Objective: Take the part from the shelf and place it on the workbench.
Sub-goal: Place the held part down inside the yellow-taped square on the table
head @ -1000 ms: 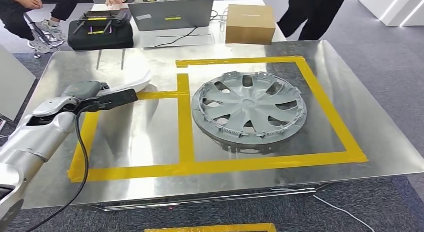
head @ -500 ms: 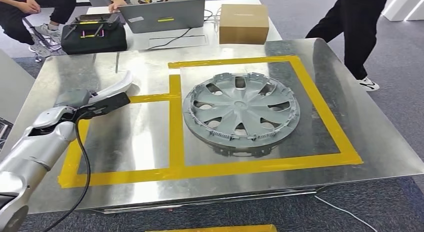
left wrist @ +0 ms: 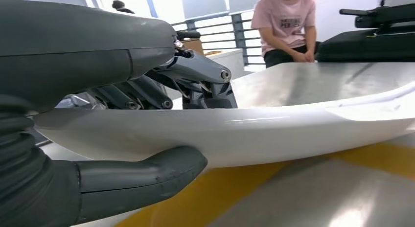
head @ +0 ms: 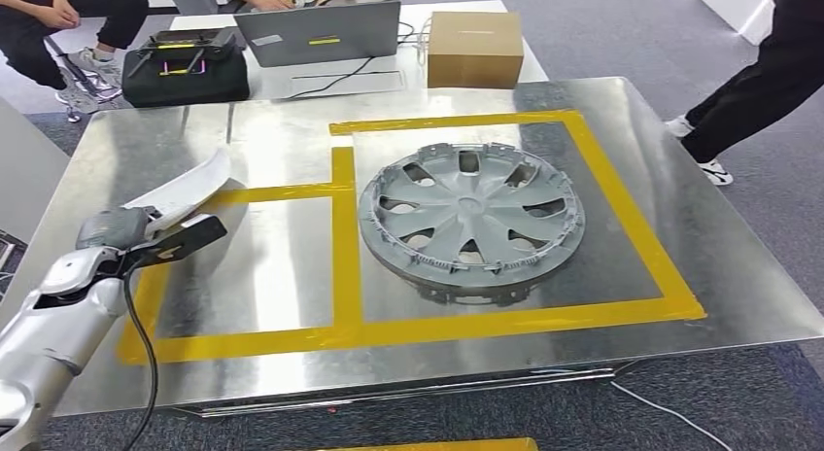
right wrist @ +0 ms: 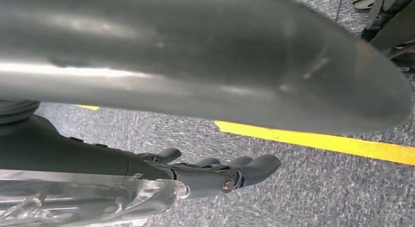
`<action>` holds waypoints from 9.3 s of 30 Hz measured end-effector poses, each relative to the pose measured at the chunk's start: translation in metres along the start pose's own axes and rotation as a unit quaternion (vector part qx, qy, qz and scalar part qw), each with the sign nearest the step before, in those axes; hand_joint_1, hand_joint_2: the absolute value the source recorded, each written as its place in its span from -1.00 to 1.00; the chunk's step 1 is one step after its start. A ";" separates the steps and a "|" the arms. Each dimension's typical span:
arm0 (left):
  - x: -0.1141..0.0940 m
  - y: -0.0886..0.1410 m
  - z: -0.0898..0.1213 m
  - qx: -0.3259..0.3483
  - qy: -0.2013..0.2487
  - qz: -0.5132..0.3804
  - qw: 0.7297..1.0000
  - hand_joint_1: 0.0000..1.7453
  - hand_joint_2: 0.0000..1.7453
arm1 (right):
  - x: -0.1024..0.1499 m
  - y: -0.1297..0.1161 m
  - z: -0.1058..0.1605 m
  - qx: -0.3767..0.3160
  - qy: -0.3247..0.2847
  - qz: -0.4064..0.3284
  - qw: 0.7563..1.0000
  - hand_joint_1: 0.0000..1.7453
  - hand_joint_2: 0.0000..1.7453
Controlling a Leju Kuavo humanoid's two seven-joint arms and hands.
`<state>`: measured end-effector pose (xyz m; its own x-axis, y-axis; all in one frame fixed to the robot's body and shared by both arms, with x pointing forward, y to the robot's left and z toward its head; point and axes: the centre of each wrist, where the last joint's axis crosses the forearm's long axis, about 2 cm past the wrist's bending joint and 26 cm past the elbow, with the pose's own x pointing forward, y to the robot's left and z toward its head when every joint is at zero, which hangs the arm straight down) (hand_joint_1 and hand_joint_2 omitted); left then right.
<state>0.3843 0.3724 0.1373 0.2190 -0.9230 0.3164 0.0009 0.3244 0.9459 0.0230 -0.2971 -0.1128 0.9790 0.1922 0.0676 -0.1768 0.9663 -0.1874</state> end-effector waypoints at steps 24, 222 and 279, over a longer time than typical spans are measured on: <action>-0.012 -0.038 0.077 -0.044 -0.071 0.038 0.996 1.00 1.00 | -0.003 0.010 0.002 0.008 0.002 -0.030 1.000 -1.00 -1.00; 0.017 -0.037 0.138 0.052 -0.176 0.107 0.977 -1.00 -1.00 | 0.004 0.017 0.003 0.012 -0.001 -0.015 1.000 -1.00 -1.00; -0.186 0.101 0.210 0.379 0.006 -0.037 0.925 -1.00 -1.00 | 0.000 0.017 0.003 0.001 0.011 -0.033 0.999 -1.00 -1.00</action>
<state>0.1391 0.5331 0.1891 0.2559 -0.9334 0.2514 -0.6663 0.0181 0.7455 0.0199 -0.2797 -0.1127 0.9906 0.1235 0.0590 -0.1110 0.9770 -0.1821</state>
